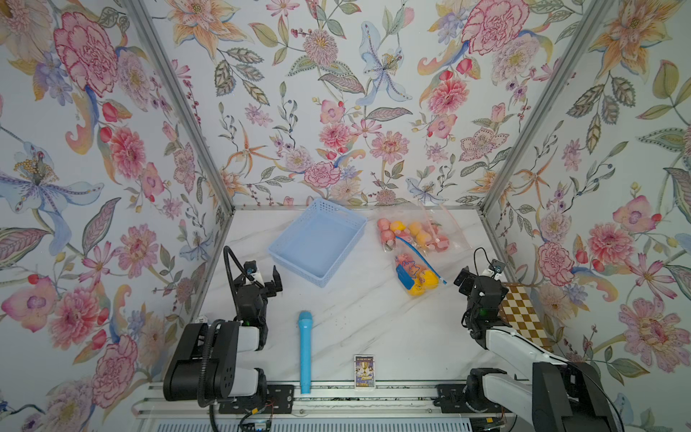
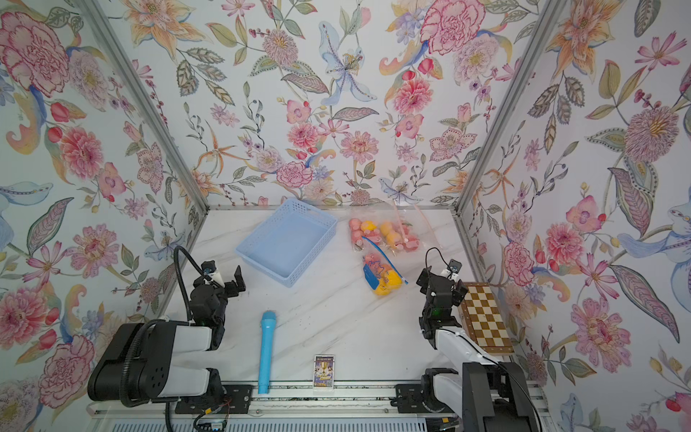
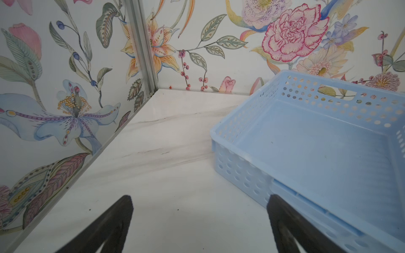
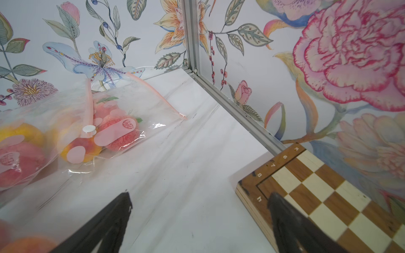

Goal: Place the peach in a zip-top bag and seal the zipper
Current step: Reset both arms

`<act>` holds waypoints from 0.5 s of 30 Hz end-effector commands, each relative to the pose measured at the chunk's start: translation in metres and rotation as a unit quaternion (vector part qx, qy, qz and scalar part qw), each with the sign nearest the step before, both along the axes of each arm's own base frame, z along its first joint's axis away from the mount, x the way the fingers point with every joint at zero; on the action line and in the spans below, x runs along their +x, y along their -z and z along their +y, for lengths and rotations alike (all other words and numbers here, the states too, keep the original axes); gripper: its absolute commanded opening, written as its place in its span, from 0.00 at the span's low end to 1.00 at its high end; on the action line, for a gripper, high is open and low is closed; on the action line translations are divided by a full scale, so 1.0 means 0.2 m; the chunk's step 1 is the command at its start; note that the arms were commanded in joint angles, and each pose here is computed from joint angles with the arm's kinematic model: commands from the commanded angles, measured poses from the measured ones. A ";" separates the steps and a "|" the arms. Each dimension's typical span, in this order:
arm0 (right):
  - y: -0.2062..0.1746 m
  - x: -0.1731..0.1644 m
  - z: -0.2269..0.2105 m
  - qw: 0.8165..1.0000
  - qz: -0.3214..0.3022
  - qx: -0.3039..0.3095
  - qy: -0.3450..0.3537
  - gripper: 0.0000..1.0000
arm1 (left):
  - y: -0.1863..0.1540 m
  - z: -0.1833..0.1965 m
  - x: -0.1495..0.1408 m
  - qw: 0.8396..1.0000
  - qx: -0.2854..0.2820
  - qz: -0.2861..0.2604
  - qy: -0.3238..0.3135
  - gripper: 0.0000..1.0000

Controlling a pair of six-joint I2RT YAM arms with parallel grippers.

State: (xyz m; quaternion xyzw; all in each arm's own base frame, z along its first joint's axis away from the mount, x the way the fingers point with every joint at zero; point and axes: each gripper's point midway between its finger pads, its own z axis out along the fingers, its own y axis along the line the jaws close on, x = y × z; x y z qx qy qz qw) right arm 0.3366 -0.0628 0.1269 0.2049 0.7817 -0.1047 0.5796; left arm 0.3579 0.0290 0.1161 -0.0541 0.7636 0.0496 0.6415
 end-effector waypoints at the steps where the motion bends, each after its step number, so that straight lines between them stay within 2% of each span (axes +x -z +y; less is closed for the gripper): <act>1: -0.04 0.08 0.04 0.999 -0.027 -0.001 -0.033 0.99 | -0.06 -0.04 0.04 0.998 0.008 -0.046 0.030 0.99; 4: 0.00 0.13 0.06 0.998 -0.024 -0.004 -0.051 0.99 | 0.01 -0.08 0.07 0.998 0.004 -0.014 0.060 0.99; 6: 0.02 0.18 0.09 0.997 -0.003 -0.004 -0.076 0.99 | 0.02 -0.14 0.11 0.995 0.006 -0.004 0.103 0.99; 12: 0.04 0.27 0.20 0.985 0.014 -0.017 -0.169 0.99 | 0.01 -0.15 0.11 0.994 0.007 -0.009 0.113 0.99; 15: 0.05 0.26 0.18 0.984 -0.007 -0.024 -0.177 0.99 | 0.01 -0.15 0.11 0.994 0.007 -0.008 0.112 0.99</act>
